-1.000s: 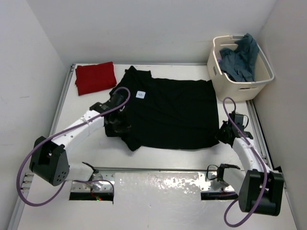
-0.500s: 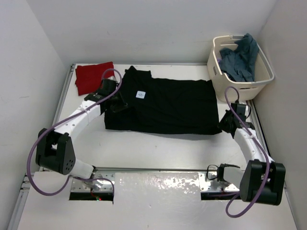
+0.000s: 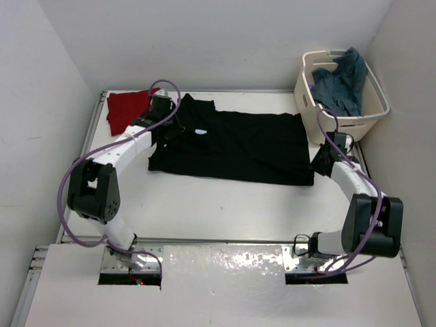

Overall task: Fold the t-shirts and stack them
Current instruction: Fold the flattened tshirt in 1/3 of the way

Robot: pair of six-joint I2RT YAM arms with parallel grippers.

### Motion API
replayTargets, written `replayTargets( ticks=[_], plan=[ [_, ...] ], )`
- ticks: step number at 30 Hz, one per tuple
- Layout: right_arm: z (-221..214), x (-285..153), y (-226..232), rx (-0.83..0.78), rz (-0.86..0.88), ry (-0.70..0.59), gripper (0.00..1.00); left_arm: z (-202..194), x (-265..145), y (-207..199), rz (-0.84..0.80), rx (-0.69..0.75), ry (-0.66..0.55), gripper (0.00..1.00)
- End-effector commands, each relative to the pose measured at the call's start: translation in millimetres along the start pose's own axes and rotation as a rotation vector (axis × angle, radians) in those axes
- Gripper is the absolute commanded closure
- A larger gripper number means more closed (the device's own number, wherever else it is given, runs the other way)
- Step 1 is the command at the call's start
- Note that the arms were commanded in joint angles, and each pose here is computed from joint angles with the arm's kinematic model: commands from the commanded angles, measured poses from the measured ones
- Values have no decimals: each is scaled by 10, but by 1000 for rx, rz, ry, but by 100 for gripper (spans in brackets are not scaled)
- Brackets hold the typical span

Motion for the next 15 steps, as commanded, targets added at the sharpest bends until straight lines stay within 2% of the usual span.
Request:
replayTargets(
  ticks=[1,6,8,9,10,11,12,13,14,15],
  plan=[
    [216,88,134,10,0,-61,100,254,116,26,25,15,-91,100],
    [333,285,215,7,-18,-76,100,305,464,77,68,24,-93,100],
    [352,390,231,-9,-36,-57,94,309,628,134,94,33,-71,100],
    [450,397,297,-17,-24,-73,90,409,654,113,108,33,-95,100],
    [472,430,312,-30,-23,-74,78,374,768,141,125,38,-77,100],
    [510,457,344,-37,-19,-71,71,446,788,140,142,43,-90,100],
    [534,460,364,-55,-8,-69,57,409,877,178,159,38,-64,100],
    [544,452,372,-56,-9,-64,57,407,910,201,167,35,-53,96],
    [573,404,379,-63,-10,-72,44,396,920,217,176,29,-31,77],
    [581,377,376,-75,-9,-81,33,414,929,233,188,26,-16,45]
  ],
)
Point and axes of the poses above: each gripper's point midway between its finger pads, its own x axis out along the fingers, its own y axis along the line the jaws close on, z = x × y, the point moved 9 cm from there along -x, back along the fingers, and after that the axes turned 12 degrees about x, right-handed, at the moved point
